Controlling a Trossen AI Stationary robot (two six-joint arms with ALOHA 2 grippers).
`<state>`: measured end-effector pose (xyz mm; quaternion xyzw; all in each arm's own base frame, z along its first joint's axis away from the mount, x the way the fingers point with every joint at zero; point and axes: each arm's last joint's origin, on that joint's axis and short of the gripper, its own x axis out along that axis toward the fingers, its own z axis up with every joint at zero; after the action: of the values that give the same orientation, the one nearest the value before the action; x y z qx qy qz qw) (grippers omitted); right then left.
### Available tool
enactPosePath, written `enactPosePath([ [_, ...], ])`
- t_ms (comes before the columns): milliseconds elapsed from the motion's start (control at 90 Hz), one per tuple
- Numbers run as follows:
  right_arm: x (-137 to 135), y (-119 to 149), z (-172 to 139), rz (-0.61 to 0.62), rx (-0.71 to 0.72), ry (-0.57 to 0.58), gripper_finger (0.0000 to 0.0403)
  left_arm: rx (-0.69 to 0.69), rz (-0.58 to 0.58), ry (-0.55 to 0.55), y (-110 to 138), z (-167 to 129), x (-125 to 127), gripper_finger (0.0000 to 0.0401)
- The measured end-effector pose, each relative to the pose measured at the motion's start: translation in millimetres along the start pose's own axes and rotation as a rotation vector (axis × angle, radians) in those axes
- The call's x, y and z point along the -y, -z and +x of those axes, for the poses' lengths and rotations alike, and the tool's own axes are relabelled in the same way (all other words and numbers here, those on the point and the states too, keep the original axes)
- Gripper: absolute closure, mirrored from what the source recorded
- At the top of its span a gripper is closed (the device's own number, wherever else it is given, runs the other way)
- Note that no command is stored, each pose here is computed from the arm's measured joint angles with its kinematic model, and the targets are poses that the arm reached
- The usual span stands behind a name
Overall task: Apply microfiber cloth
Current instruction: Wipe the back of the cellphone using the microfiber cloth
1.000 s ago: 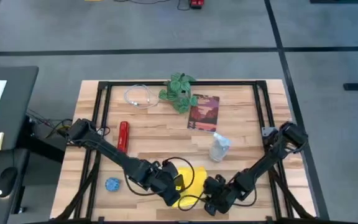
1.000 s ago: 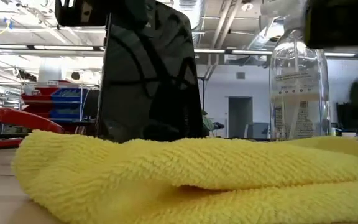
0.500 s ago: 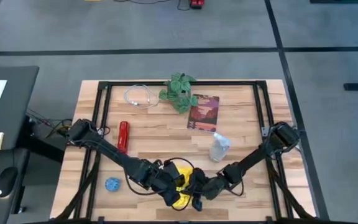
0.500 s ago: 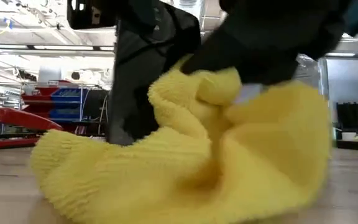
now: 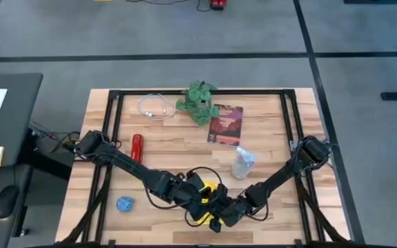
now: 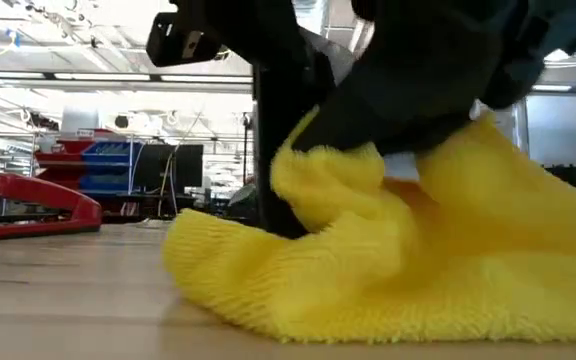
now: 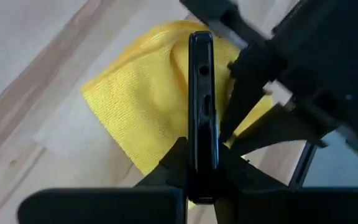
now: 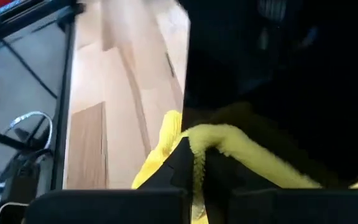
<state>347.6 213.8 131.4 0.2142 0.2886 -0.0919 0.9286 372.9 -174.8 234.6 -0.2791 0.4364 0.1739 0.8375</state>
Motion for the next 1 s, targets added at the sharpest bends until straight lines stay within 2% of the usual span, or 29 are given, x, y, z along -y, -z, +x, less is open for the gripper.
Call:
enactPosePath([
  [111,-1,3,1,0.025,0.009,-0.005,0.0401,0.004,-0.003,0.002,0,0,0,0.0388],
  [300,-8,-7,-8,0.013,0.077,0.001,0.0402,0.012,-0.011,0.012,-1,0,1,0.0388],
  [489,-10,-10,-8,0.12,0.109,0.008,0.0402,0.018,-0.013,0.007,-1,0,1,0.0389],
  [667,-3,1,-11,0.164,0.068,0.088,0.0402,0.023,0.015,0.002,0,-2,2,0.0389],
  [822,13,26,-15,0.166,0.019,0.158,0.0402,0.07,-0.017,-0.075,7,-9,-1,0.0389],
  [1000,0,36,-21,0.156,0.021,0.033,0.0402,0.11,-0.059,-0.094,14,-14,1,0.0389],
])
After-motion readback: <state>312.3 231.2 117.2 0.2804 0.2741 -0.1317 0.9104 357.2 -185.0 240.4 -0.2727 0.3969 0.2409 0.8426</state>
